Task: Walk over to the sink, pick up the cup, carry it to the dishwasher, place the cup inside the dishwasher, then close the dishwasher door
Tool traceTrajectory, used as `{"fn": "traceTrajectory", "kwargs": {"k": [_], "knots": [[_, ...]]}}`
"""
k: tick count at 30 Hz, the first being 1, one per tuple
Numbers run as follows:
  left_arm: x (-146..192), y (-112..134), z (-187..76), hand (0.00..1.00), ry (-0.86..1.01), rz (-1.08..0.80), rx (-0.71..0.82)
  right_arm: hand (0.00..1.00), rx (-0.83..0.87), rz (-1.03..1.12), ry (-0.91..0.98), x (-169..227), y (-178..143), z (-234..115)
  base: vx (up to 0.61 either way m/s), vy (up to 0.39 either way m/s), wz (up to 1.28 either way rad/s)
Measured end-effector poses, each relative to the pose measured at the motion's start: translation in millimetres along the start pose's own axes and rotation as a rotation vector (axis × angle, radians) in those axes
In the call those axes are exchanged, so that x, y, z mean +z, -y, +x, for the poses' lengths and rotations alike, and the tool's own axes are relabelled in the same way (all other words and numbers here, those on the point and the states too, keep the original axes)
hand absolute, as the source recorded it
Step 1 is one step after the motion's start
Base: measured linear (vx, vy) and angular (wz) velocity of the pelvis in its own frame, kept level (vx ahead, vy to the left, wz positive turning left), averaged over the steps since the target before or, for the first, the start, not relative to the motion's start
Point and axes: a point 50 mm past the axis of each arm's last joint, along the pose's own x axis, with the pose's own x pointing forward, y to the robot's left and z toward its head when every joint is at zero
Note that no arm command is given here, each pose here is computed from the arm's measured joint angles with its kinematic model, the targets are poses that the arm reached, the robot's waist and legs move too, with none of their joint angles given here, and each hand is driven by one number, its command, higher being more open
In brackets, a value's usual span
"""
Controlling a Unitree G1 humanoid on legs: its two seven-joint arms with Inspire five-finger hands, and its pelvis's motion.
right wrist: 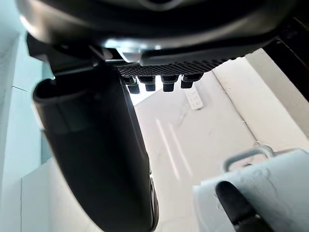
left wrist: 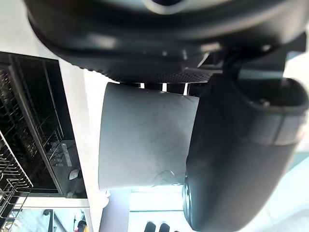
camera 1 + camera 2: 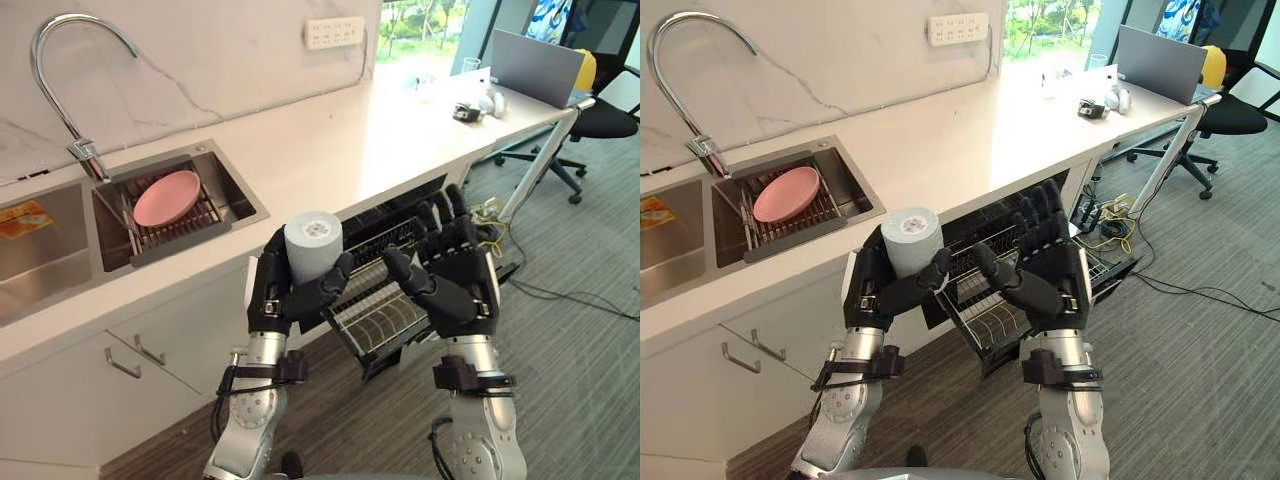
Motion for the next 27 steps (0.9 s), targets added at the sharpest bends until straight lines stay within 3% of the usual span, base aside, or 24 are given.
{"fn": "traceTrajectory", "kwargs": {"k": [19,27], "knots": [[9.0,32.3,-2.5,0.0,0.091,0.189,-0.19,1.0,0.107,-0.033,-0.126,-12.7,-13.2,6.0,-0.02,0.001,-0.01],[10.6,31.6,-4.0,0.0,0.123,0.281,-0.228,1.0,0.121,-0.076,-0.164,-14.7,-11.7,5.0,0.0,0.0,0.0]]}}
